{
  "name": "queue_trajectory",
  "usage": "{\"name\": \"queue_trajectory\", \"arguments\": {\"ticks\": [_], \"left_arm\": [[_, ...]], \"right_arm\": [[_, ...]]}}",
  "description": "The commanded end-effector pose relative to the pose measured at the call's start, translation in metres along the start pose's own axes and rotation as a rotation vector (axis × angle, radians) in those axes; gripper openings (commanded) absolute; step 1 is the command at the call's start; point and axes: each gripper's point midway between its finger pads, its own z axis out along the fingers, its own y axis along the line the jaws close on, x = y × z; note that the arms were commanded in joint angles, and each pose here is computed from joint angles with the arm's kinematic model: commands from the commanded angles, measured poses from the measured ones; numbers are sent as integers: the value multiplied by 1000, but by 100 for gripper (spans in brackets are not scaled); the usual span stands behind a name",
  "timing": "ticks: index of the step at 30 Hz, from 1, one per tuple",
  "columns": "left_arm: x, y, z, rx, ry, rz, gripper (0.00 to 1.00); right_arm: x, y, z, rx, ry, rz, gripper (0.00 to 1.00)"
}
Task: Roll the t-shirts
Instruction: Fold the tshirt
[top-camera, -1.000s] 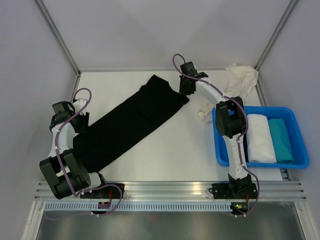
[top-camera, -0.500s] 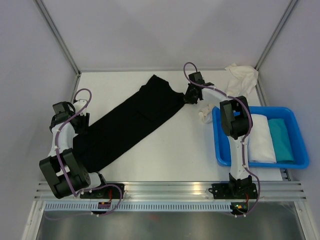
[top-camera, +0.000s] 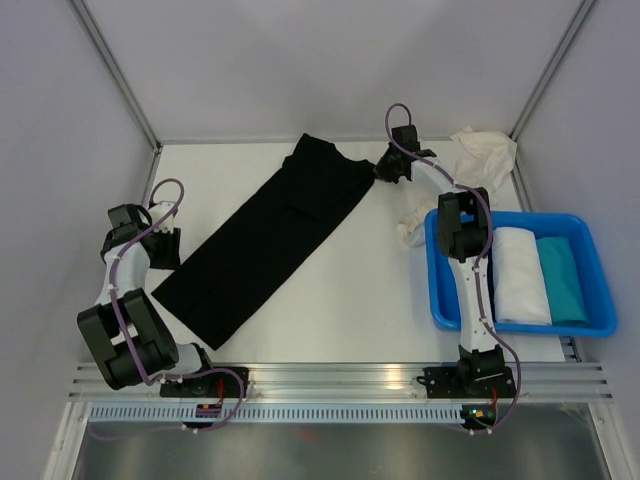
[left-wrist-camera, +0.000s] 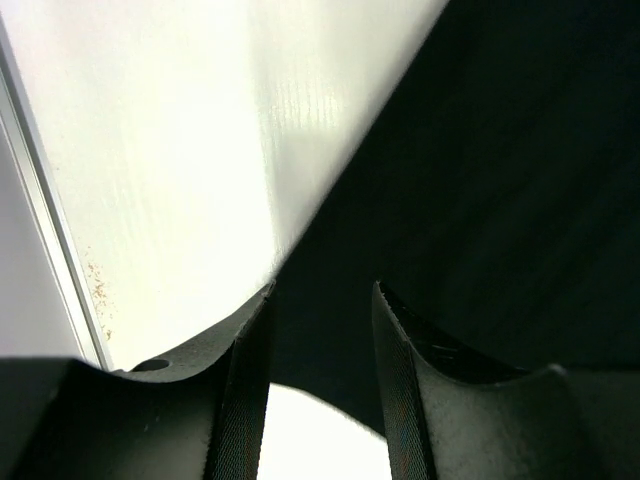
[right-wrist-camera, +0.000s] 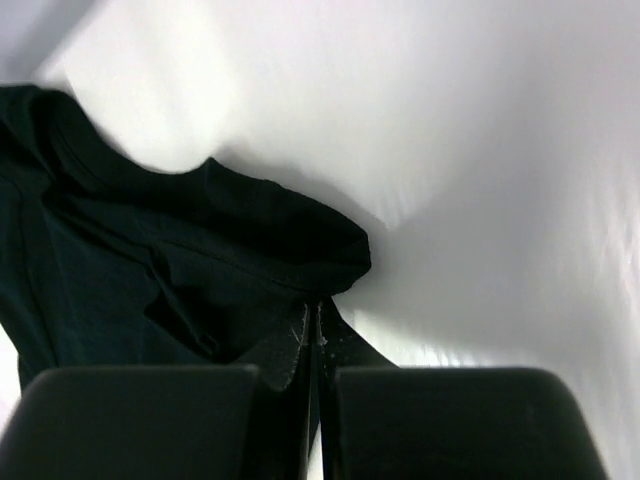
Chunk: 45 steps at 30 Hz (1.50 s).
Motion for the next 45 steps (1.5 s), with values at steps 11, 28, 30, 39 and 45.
{"name": "queue_trajectory", "arguments": {"ticks": [11,28,30,39,45], "left_arm": [[-4,5,3,-1,-1,22,49],[24,-19,-22,21,20,-1,50],[25,-23,-30,20,14,-7,49],[23,-26,-59,-30,-37,14,50],[27,-26,-64,-41,-27,25,50]], "right_arm": [[-53,8,-12,15,-137,-31,44],[132,120,-214,-327,-119,-817,59],[222,138,-232,-481,22,-971,59],[447,176,-285,-794,231,-1347,59],[517,172,-293,-843,268,-1507,59]]}}
